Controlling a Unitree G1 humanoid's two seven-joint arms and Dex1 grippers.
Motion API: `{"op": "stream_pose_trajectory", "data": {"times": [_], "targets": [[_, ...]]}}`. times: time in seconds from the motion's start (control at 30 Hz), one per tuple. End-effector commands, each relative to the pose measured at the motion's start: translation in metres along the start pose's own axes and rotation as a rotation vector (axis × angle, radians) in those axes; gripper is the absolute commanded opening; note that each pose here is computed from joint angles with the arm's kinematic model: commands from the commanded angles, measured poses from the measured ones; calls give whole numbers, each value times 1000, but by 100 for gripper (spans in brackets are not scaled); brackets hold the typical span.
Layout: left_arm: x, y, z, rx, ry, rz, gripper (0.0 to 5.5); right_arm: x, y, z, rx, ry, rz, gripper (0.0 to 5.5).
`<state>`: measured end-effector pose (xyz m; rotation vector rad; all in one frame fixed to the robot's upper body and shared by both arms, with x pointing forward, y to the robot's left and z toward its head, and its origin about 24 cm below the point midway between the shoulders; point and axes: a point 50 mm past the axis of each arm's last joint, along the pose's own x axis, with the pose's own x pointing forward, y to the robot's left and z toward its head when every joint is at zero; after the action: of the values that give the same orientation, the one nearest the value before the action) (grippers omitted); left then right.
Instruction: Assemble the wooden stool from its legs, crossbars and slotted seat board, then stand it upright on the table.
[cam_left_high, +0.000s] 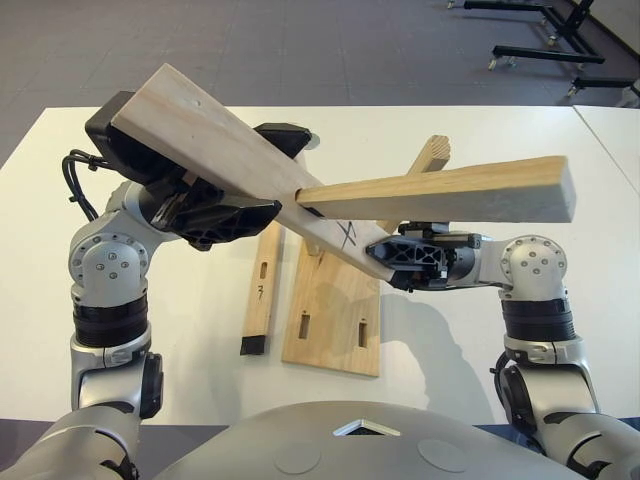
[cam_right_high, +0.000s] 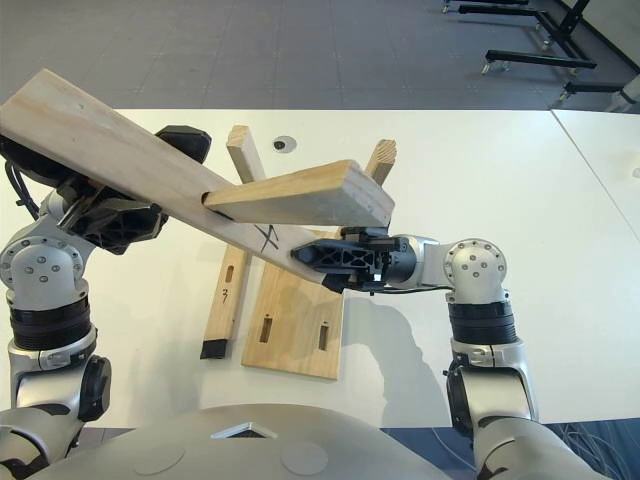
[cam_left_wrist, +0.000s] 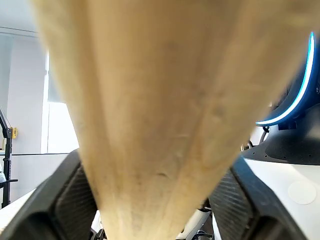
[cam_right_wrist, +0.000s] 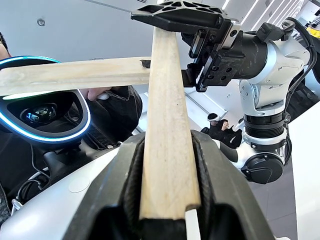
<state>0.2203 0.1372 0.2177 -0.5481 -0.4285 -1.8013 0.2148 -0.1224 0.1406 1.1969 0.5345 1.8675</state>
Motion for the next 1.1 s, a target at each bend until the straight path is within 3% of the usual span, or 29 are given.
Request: {"op": "stream_pose_trajectory", "data": {"times": [0.03, 0.4, 0.67, 1.1], "targets": [[3, -1, 2, 12, 0, -35, 242, 2, 2, 4, -26, -8, 7, 111], [1, 1, 4, 31, -16, -16, 228, 0, -1, 6, -126, -24, -61, 111], [1, 2, 2, 45, -16, 9, 226, -2, -3, 5, -90, -9, -79, 111], [-1, 4, 4, 72, -18, 32, 216, -5, -4, 12, -141, -44, -141, 353]]}}
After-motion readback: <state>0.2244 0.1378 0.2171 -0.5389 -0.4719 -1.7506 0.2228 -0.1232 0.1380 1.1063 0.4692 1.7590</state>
